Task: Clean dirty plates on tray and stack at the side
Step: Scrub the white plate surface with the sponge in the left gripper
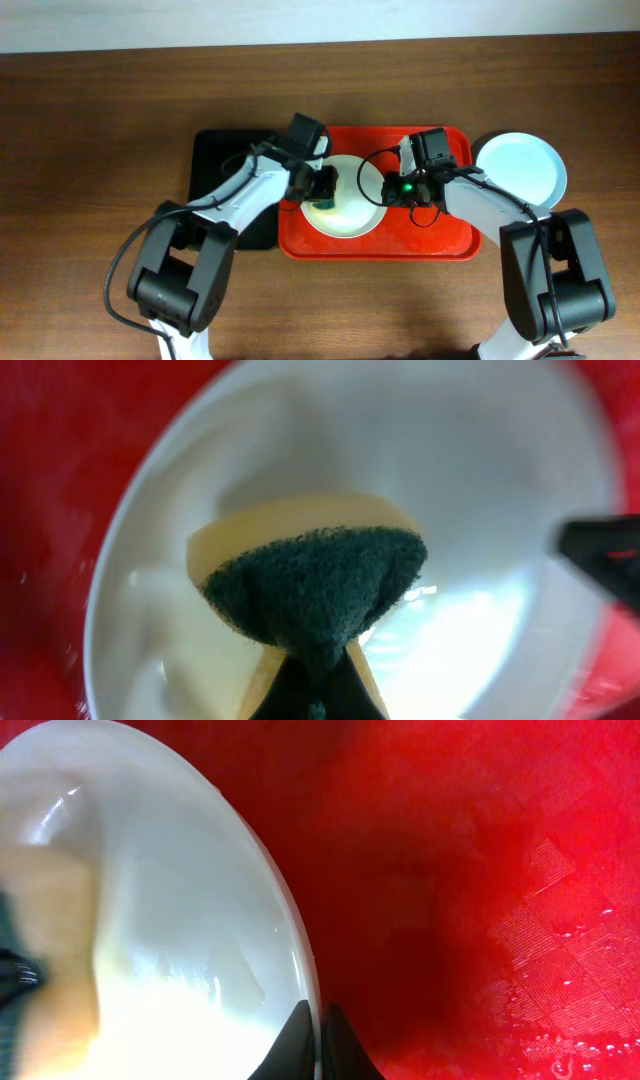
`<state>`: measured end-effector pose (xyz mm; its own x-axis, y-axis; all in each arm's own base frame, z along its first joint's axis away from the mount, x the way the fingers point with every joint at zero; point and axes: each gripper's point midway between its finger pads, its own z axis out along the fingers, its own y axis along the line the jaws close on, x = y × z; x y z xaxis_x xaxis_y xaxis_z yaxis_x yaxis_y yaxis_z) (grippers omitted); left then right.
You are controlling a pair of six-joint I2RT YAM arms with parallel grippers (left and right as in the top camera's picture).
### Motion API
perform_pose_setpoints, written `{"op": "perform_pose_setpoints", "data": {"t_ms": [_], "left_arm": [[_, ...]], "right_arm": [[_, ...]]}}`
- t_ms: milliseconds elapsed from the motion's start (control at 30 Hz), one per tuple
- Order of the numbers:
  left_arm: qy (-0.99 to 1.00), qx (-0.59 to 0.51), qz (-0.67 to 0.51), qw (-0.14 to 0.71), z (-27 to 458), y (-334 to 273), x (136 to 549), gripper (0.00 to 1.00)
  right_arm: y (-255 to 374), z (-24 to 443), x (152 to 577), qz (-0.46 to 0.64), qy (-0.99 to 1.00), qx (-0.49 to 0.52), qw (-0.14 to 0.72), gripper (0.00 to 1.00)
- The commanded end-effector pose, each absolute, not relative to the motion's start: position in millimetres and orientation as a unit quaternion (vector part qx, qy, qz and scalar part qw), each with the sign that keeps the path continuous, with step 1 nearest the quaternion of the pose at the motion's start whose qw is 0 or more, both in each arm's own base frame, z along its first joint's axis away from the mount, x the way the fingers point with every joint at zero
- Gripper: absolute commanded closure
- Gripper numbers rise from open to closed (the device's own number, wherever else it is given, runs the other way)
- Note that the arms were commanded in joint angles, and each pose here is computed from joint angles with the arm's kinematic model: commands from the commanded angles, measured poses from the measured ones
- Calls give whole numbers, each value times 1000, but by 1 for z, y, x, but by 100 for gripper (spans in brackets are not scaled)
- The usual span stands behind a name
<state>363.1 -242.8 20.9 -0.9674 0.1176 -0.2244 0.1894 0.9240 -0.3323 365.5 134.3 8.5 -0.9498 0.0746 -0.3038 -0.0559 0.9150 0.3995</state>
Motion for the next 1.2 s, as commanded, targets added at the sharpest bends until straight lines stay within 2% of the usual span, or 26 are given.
{"op": "perform_pose_setpoints", "data": {"t_ms": [0,200,533,833,1167], "left_arm": [[985,57,-95,136,10,-227,362,100],[984,76,-105,124,1,-240,346,100],[960,121,-248,38,14,-297,300,100],[950,131,-274,77,22,-311,316,100],[958,124,-231,117,18,-301,332,99]], "right_arm": [[140,5,361,214,965,2,149,96],[140,5,361,214,965,2,149,96],[140,5,361,214,965,2,149,96],[140,5,361,214,965,2,149,96],[140,5,361,214,965,2,149,96]]}}
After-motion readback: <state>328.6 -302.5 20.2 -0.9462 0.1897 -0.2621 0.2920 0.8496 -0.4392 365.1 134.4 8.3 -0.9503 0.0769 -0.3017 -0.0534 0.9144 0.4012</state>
